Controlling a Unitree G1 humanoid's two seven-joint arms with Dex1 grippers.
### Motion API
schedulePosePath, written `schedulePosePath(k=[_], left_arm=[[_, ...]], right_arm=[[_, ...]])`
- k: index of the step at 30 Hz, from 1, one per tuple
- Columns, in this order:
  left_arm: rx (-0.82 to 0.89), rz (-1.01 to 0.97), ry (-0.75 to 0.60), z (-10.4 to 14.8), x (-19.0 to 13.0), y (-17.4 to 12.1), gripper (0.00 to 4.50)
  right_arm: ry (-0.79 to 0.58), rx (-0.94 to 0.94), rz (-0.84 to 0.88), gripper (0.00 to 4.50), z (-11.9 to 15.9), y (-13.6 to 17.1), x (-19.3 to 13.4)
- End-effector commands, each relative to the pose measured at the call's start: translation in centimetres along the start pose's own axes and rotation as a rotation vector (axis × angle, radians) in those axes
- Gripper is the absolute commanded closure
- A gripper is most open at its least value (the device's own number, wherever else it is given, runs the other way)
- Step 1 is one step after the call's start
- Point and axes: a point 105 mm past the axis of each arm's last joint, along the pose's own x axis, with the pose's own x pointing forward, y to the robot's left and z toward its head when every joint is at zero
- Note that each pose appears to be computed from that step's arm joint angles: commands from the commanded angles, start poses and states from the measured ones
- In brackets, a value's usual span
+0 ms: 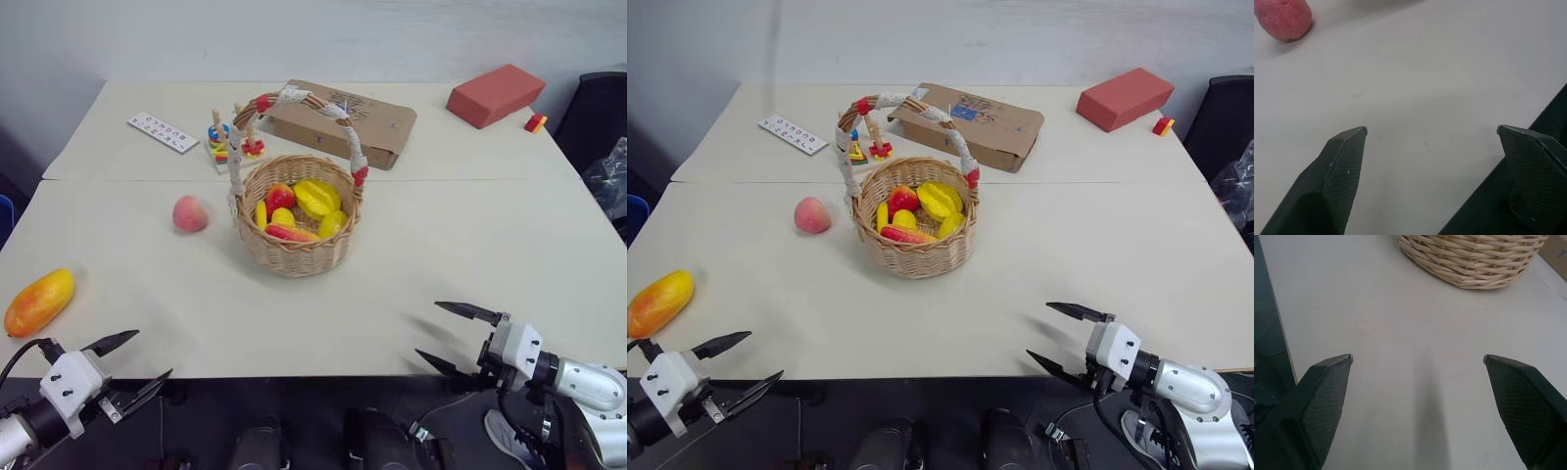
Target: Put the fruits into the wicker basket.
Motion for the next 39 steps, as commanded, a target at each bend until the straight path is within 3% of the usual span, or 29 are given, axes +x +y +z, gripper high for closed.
schedulePosePath(k=[1, 16, 19, 21, 26, 32, 39], left_arm=[[0.005, -0.019, -0.032, 0.8, 0.3, -0.4, 0.0], [-0.002, -0.066, -0.088, 2.2, 1.9, -1.5, 0.0], [-0.083, -0.018, -0.119, 2.4, 1.9, -1.3, 0.0], [-0.15, 0.063, -0.132, 2.4, 1.5, -0.9, 0.0], [-0.363, 0.238, -0.132, 0.9, -1.8, -0.2, 0.0], [-0.518, 0.735, -0.092, -3.4, -9.4, 3.0, 0.0], [-0.724, 1.03, 0.014, -8.2, -15.1, 2.9, 0.0]], right_arm=[[-0.013, -0.022, 0.001, 0.02, 0.5, 0.1, -0.3], [-0.026, -0.009, 0.016, 0.02, 0.0, 0.5, -0.3], [-0.058, 0.006, -0.013, 0.02, 0.3, 0.2, 0.0], [-0.154, 0.045, 0.009, 0.02, 1.5, 0.5, 0.5], [-0.299, 0.105, 0.074, 0.02, 4.4, 0.8, 2.4], [-0.556, 0.114, 0.165, 0.02, 10.8, 0.7, 4.7], [-0.641, 0.005, 0.162, 0.02, 13.3, 0.9, 5.7]])
